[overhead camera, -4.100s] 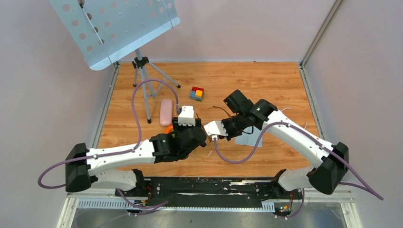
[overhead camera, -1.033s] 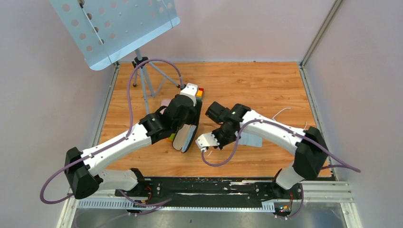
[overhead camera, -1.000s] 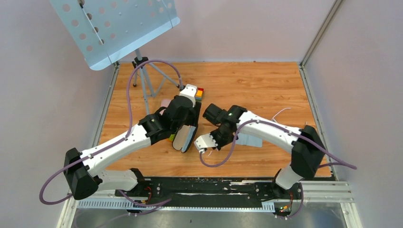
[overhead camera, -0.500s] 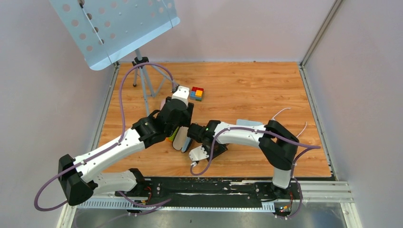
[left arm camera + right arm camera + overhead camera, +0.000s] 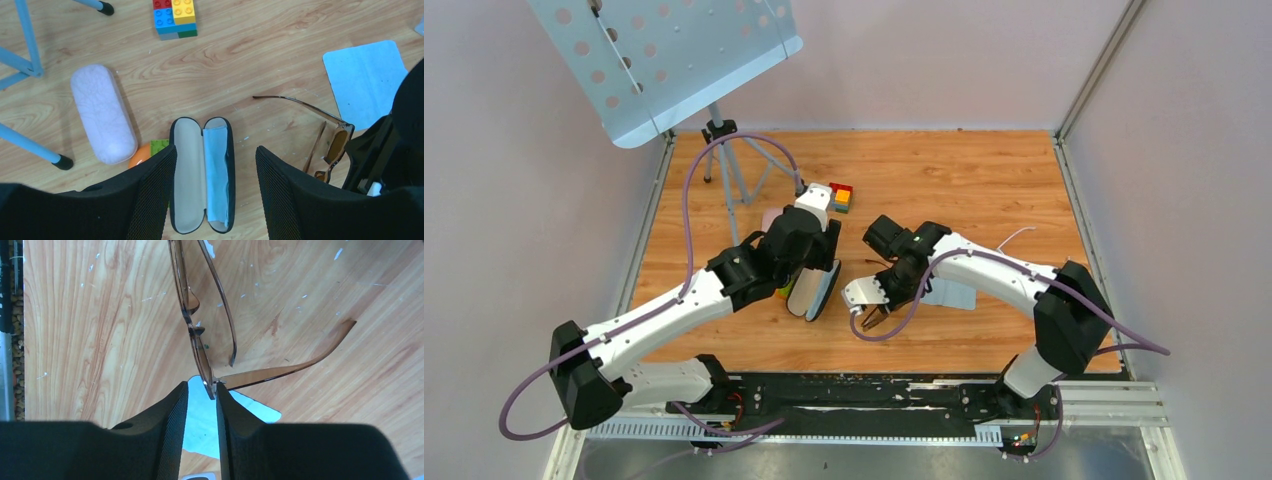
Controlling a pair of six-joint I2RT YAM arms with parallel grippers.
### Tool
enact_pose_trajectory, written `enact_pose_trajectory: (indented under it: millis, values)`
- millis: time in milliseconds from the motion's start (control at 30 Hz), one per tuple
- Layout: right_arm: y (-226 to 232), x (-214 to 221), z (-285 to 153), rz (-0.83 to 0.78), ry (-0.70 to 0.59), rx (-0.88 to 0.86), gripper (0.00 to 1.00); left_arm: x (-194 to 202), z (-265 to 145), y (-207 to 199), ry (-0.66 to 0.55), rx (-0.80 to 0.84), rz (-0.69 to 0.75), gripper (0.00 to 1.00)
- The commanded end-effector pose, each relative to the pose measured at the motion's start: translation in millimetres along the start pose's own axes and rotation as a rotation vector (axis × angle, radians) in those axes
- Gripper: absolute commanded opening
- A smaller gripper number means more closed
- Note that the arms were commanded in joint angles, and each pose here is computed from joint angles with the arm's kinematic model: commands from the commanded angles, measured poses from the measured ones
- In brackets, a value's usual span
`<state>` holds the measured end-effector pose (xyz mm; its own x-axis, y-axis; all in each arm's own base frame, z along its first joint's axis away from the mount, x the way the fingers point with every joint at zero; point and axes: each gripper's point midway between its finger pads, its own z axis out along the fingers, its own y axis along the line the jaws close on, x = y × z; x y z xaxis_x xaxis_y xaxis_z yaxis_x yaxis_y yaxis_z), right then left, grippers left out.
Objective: Organize the sunglasses
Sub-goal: Fold the sunglasses at the center of the board.
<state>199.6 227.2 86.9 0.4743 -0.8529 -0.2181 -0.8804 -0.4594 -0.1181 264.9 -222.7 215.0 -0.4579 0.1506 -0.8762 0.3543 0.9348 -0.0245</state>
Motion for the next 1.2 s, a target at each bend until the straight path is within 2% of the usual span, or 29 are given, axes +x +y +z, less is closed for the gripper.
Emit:
enact_pose_trajectory:
  millis: [0,267,500,933,1067,1167]
  values:
    - [16.0,-2.9,5.8,-0.078,-0.107,-0.069,0.3,5.6,3.7,-6.2,0.007,0.024,-0.011,0.63]
    - [15.7,0.8,20.4,-0.085,-0.105,-0.072,0.31,11.7,4.0,-4.3,0.018,0.017,-0.017,0.63]
    - [11.6,7.3,29.1,-0.077,-0.075,-0.073,0.24,14.3,0.6,-1.2,0.018,0.012,-0.018,0.63]
    - [12.8,19.2,38.4,-0.073,-0.023,-0.088,0.25,20.6,-0.1,1.3,0.023,0.008,-0.021,0.64]
    - [15.1,24.2,42.2,-0.069,0.0,-0.1,0.18,21.4,6.3,0.7,0.036,0.008,0.01,0.64]
    - [13.8,24.8,39.5,-0.07,0.005,-0.09,0.06,19.1,14.2,-2.1,0.053,0.021,0.039,0.64]
